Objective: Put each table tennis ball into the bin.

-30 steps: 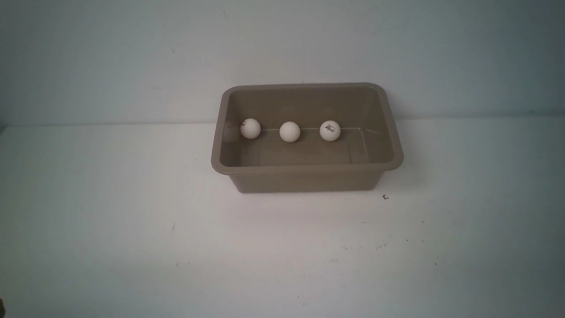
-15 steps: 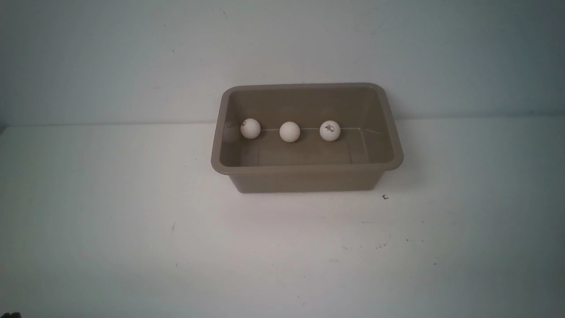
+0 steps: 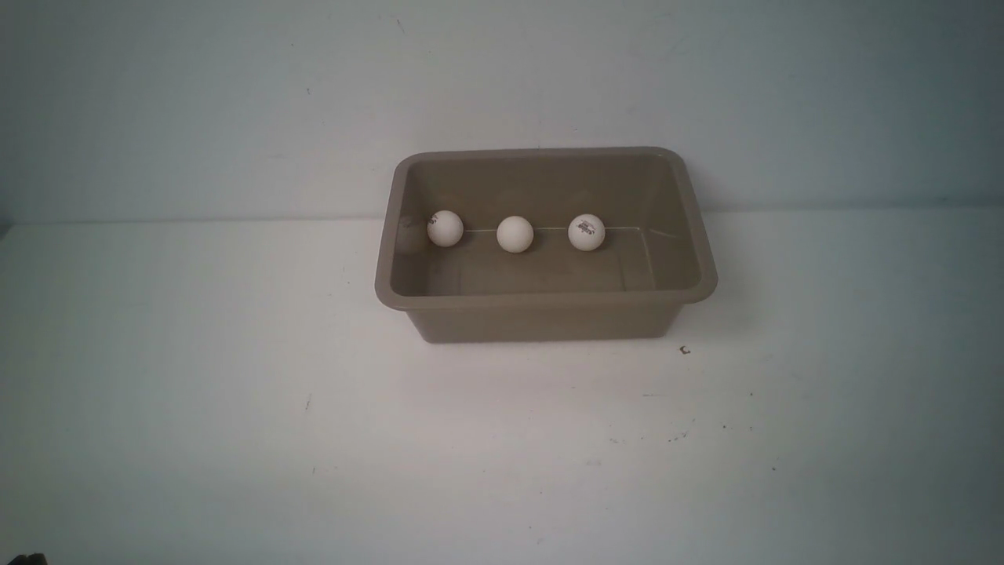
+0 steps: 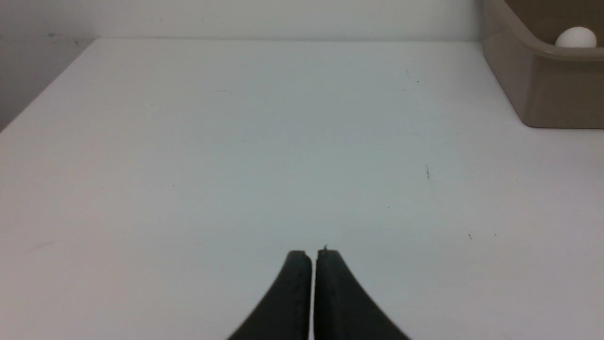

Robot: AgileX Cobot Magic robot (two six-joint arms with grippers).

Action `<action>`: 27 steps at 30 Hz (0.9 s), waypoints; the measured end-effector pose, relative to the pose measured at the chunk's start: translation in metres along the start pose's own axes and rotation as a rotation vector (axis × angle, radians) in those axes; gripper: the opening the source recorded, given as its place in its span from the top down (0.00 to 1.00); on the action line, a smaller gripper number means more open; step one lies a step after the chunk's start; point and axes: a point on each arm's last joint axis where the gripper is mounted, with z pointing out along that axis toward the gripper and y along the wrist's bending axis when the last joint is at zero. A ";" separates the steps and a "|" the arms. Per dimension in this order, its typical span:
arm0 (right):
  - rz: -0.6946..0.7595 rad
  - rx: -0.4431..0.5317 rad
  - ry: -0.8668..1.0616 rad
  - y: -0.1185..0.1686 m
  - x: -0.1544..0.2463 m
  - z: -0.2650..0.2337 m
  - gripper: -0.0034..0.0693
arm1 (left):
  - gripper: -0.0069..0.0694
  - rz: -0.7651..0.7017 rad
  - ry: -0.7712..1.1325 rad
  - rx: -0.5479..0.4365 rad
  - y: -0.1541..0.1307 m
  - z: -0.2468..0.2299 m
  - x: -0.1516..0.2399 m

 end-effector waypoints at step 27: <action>0.250 0.381 -0.095 -0.010 -0.001 -0.011 0.97 | 0.92 -0.002 0.000 0.001 0.000 0.000 0.000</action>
